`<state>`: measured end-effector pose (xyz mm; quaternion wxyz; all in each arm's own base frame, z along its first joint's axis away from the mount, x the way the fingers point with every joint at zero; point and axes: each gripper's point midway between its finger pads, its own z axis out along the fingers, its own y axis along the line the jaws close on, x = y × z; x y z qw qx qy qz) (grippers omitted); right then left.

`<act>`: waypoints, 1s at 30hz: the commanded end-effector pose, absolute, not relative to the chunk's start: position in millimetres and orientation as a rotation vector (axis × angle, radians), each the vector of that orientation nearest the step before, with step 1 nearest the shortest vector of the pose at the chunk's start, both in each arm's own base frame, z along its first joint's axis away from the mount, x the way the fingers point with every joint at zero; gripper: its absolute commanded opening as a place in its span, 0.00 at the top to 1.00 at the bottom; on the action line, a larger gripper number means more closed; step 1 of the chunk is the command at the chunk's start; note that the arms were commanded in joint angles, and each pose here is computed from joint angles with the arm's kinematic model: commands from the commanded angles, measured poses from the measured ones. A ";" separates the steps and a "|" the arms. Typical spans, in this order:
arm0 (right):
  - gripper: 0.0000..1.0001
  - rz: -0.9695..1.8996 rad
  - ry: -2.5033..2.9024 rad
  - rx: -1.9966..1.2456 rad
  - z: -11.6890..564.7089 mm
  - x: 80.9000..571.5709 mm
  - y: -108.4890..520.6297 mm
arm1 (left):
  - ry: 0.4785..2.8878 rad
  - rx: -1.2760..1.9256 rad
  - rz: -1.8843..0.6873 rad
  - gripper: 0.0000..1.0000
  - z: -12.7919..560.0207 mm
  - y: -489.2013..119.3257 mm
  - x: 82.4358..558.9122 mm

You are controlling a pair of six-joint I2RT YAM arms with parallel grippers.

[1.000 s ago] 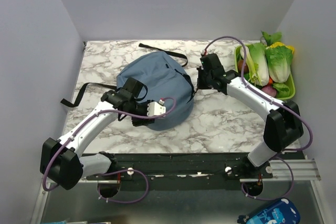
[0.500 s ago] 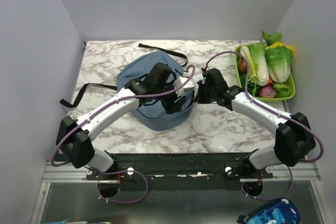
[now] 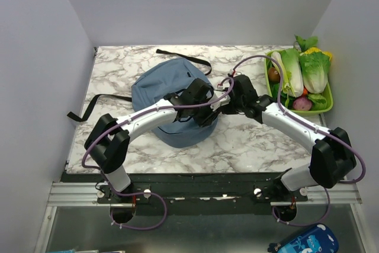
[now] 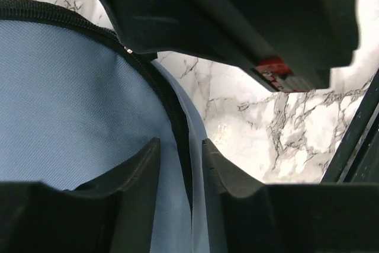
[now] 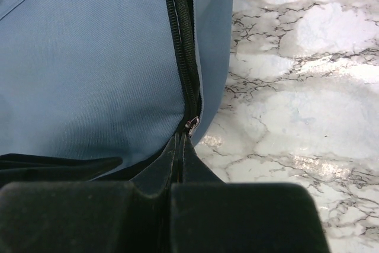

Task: Pack the student bag
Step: Zip the student bag at the center of the board.

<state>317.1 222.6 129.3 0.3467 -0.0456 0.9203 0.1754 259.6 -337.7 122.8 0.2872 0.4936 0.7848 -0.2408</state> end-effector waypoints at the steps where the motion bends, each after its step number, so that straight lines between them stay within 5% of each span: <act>1: 0.99 0.469 2.365 -0.074 136.7 328.9 222.8 | 2.099 1.315 -0.659 0.61 107.4 -343.9 258.7; 11: 0.99 0.478 2.387 -0.049 131.6 335.2 217.7 | 2.092 1.343 -0.643 0.50 95.2 -341.2 242.5; 14: 1.00 0.480 2.389 -0.045 131.4 334.7 217.2 | 2.074 1.315 -0.572 0.63 95.3 -338.6 253.7; 15: 1.00 0.477 2.392 -0.045 130.2 334.8 216.4 | 2.064 1.298 -0.536 0.81 96.2 -337.4 260.3; 17: 0.99 0.474 2.396 -0.044 128.5 335.7 215.8 | 2.051 1.309 -0.519 0.99 96.7 -336.4 262.1; 30: 1.00 0.423 2.378 0.020 131.6 389.2 198.9 | 1.937 1.581 -0.697 1.00 139.6 -333.5 195.0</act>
